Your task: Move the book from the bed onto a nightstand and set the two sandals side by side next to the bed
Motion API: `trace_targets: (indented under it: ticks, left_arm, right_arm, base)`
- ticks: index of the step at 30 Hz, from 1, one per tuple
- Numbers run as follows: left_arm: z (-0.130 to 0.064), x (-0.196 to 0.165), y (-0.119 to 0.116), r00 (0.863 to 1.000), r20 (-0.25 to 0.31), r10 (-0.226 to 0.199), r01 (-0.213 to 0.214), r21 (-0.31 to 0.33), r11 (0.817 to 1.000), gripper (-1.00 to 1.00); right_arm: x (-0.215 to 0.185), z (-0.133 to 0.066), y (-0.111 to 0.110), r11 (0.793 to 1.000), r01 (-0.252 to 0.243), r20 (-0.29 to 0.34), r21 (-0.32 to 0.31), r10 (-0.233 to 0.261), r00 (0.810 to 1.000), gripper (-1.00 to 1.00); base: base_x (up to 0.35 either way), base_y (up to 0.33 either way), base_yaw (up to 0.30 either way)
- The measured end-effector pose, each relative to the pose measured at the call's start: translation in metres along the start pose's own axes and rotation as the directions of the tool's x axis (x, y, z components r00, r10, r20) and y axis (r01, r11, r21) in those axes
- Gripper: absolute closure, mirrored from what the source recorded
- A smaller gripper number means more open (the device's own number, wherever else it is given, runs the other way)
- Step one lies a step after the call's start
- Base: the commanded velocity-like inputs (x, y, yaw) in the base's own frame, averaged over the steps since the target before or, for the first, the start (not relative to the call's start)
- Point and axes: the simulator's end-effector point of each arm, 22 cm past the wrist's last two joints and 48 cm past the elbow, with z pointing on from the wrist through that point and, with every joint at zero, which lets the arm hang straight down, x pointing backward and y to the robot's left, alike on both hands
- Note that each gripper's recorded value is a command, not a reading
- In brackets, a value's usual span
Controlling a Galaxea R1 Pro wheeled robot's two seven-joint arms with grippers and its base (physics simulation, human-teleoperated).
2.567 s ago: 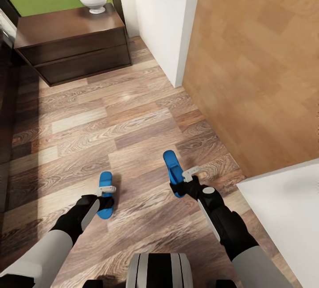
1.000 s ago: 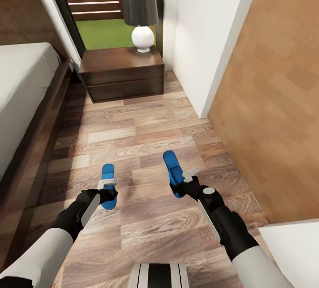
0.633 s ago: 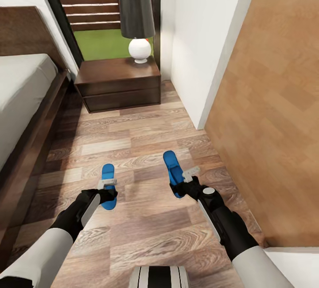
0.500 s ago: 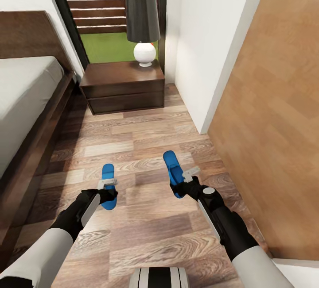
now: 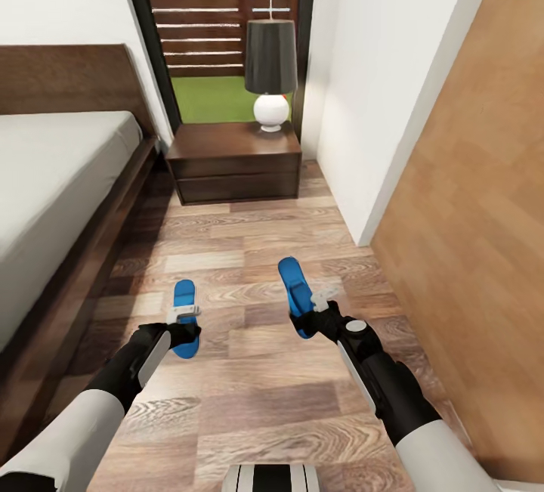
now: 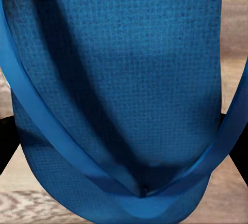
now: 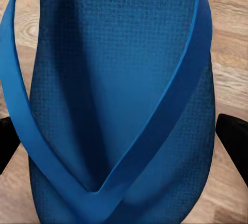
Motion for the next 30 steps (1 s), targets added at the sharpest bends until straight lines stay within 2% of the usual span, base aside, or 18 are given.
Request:
trace_targets:
  ticks: [9, 30]
  left_arm:
    - [-0.016, -0.016, -0.002, 1.000, 0.031, -0.001, 0.001, 0.005, 1.000, 1.00]
    - [-0.056, -0.053, -0.006, 0.994, 0.110, -0.003, 0.001, 0.013, 1.000, 1.00]
  right_arm:
    - [-0.020, -0.013, 0.000, 1.000, 0.012, 0.034, 0.006, -0.012, 0.999, 1.00]
    - [-0.066, -0.046, -0.002, 0.999, 0.039, 0.111, 0.032, -0.042, 0.993, 1.00]
  base:
    - [0.033, 0.000, 0.022]
    - [0.316, 0.000, 0.000]
